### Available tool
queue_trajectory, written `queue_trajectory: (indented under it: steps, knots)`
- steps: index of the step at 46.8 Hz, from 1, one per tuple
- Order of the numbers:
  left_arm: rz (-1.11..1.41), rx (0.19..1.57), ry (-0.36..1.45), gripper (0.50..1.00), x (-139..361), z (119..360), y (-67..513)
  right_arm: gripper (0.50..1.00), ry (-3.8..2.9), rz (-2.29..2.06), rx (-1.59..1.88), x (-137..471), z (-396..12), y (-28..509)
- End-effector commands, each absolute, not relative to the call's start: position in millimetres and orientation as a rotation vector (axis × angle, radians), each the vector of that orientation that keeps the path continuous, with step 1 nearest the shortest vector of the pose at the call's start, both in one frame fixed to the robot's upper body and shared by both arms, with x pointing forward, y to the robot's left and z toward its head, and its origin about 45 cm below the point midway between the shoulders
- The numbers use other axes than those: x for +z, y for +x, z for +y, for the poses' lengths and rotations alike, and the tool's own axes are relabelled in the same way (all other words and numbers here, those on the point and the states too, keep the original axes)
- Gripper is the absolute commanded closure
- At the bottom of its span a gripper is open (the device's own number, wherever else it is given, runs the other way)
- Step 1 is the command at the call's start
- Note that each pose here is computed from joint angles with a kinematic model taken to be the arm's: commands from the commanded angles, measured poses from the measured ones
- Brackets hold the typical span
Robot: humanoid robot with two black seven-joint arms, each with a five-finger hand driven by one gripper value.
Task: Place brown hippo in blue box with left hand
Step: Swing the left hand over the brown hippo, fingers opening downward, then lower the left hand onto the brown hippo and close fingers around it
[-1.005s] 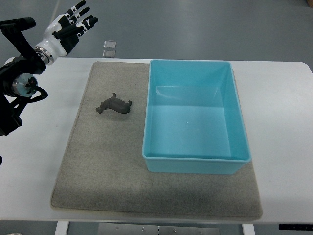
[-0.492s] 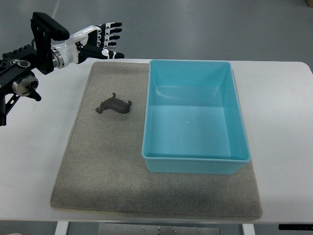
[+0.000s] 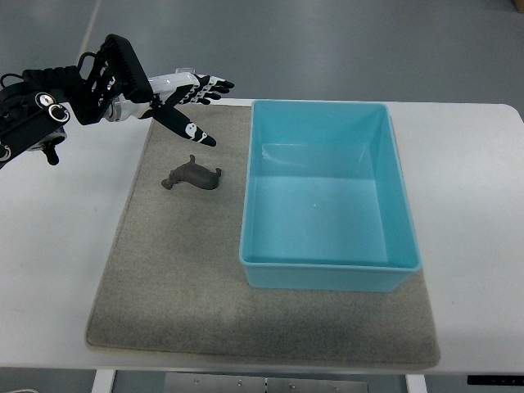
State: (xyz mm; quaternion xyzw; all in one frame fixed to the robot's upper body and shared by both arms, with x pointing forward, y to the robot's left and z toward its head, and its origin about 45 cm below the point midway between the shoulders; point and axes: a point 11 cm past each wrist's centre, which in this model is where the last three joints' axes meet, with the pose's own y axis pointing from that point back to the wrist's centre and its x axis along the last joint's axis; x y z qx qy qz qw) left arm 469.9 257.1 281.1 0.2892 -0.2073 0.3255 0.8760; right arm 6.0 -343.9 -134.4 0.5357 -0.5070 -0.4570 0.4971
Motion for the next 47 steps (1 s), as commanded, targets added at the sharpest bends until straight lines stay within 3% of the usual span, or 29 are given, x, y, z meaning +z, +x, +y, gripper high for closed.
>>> queue_trajectory:
  steps: [1, 23, 36, 47]
  knots:
    - [-0.478, 0.647, 0.653, 0.506, 281, 256, 470, 0.564, 1.297, -1.228, -1.107, -134, -344, 6]
    - [-0.689, 0.442, 0.911, 0.506, 275, 254, 465, 0.564, 1.297, -1.228, -1.107, -134, -344, 6]
    - [-0.745, 0.351, 0.935, 0.506, 277, 241, 456, 0.564, 1.297, -1.227, -1.106, -134, -344, 6]
    - [-0.769, 0.291, 1.034, 0.506, 259, 252, 450, 0.564, 1.297, -1.227, -1.106, -134, -344, 6]
